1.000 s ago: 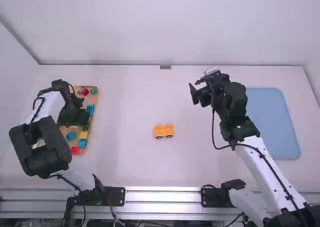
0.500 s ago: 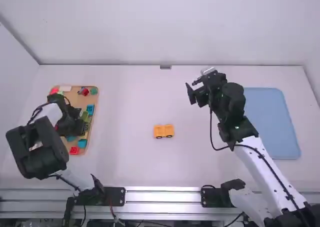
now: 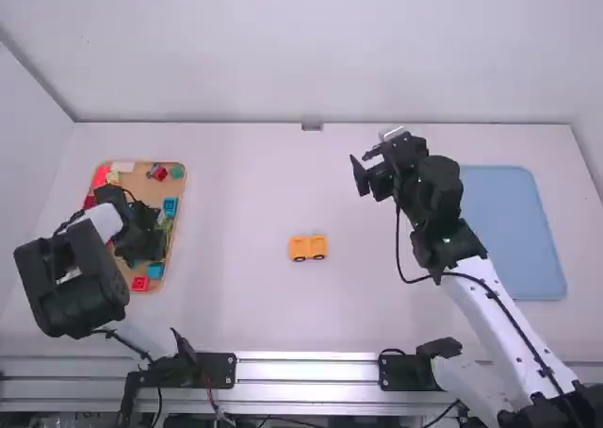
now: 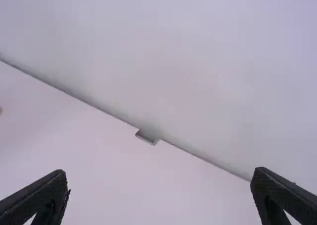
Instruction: Assemble lego blocks to make yellow taxi
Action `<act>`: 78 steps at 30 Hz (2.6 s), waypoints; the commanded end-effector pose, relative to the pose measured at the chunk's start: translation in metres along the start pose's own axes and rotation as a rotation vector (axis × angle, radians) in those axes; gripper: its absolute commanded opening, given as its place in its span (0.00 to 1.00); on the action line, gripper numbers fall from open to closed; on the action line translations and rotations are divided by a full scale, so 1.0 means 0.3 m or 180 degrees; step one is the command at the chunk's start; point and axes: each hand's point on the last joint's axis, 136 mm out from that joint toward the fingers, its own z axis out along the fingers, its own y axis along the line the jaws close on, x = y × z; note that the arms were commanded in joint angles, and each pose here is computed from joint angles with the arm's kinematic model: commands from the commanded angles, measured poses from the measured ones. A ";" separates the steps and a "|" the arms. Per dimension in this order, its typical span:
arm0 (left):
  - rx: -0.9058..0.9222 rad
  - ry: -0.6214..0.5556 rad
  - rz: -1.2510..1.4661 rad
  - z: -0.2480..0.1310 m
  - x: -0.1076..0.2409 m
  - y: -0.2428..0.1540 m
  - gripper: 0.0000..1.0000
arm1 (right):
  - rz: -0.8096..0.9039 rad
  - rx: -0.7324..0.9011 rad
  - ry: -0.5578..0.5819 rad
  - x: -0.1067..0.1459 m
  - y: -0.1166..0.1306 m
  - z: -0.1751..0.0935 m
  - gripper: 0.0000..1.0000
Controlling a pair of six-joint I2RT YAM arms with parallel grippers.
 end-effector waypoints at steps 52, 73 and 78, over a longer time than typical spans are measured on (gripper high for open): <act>0.0289 -0.0043 0.1470 -0.168 -0.214 -0.463 0.02 | -0.0006 0.0003 -0.0015 -0.036 -0.007 -0.004 0.99; 0.0101 -0.0210 -0.1762 -0.176 -0.194 -0.887 0.02 | -0.0232 -0.0041 0.0184 0.017 0.002 -0.005 0.99; 0.0053 0.0025 -0.3183 -0.163 -0.137 -0.878 0.02 | -0.0224 -0.0058 0.0233 0.030 0.006 -0.006 0.99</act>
